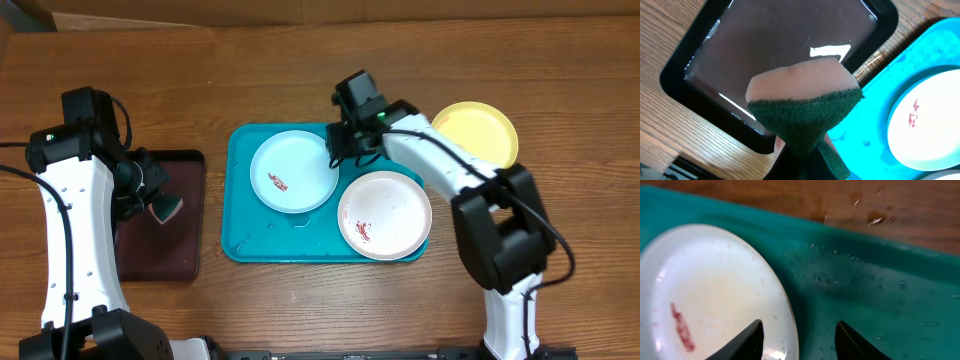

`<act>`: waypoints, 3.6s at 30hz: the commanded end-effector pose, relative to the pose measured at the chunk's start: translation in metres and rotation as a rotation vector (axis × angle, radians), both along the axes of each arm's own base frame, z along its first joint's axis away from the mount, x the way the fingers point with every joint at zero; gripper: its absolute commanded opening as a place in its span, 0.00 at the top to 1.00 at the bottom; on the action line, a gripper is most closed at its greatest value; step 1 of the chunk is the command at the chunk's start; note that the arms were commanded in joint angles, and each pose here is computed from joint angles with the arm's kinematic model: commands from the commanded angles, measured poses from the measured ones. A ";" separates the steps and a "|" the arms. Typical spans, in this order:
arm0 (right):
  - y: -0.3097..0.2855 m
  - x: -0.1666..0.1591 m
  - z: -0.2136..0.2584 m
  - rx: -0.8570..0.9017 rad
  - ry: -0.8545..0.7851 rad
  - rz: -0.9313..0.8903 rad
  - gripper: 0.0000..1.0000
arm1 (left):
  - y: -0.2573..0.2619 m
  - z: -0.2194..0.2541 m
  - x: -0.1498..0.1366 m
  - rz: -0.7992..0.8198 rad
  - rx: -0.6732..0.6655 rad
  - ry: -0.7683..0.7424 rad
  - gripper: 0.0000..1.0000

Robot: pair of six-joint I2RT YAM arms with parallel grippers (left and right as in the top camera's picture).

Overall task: Clean dirty plates on tray and stack at the side
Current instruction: 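Pull the light-blue plate toward the tray center with the right gripper, then scrub the light-blue plate with the sponge in the left gripper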

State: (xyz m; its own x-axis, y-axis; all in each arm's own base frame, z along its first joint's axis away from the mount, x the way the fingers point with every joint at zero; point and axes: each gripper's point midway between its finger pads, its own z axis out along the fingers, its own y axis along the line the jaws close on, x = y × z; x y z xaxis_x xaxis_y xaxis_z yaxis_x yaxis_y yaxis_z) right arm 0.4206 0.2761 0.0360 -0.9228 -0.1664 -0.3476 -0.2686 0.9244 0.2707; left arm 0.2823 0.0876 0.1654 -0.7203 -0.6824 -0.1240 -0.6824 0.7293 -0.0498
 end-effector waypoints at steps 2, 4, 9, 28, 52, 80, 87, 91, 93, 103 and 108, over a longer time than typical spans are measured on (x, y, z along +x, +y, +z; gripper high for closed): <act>0.010 -0.004 -0.014 -0.021 0.004 0.044 0.59 | -0.002 -0.001 0.000 -0.021 -0.009 0.000 0.96; 0.010 -0.004 -0.014 -0.022 0.006 0.044 0.62 | -0.002 -0.001 0.000 -0.021 -0.009 0.000 0.96; 0.009 -0.007 -0.018 -0.030 0.020 0.045 0.72 | -0.002 -0.001 0.000 -0.020 -0.010 0.000 0.96; -0.003 -0.043 -0.041 -0.060 0.257 -0.213 0.96 | -0.058 0.005 0.014 -0.296 -0.218 -0.087 0.96; -0.002 -0.073 -0.042 -0.024 0.450 -0.357 0.96 | -0.203 -0.070 0.089 -0.607 -0.304 -0.108 0.96; -0.007 -0.065 -0.043 -0.045 0.407 -0.369 0.96 | -0.096 -0.146 0.092 -0.390 0.258 0.243 0.96; -0.007 -0.065 -0.043 -0.043 0.405 -0.369 0.96 | -0.113 -0.091 0.126 -0.380 0.196 0.138 0.96; -0.006 -0.064 -0.043 -0.041 0.403 -0.369 0.96 | -0.164 -0.082 0.139 -0.460 -0.068 0.047 0.96; -0.006 -0.064 -0.043 -0.039 0.402 -0.369 0.96 | -0.187 -0.083 0.141 -0.483 -0.190 0.018 0.96; -0.005 -0.063 -0.043 -0.038 0.400 -0.368 0.96 | -0.235 -0.124 0.128 -0.563 -0.293 0.082 0.96; -0.007 -0.065 -0.043 -0.043 0.405 -0.369 0.96 | -0.238 -0.157 0.118 -0.562 -0.295 0.174 0.96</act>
State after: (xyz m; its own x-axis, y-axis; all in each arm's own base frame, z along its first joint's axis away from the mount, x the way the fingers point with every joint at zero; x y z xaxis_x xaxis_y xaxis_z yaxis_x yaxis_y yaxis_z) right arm 0.3550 0.2844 0.0085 -0.9852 0.1632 0.0529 0.1715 0.9351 0.3100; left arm 0.4110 -0.1486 0.0299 -0.9744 -0.2037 0.0955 -0.2209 0.9468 -0.2339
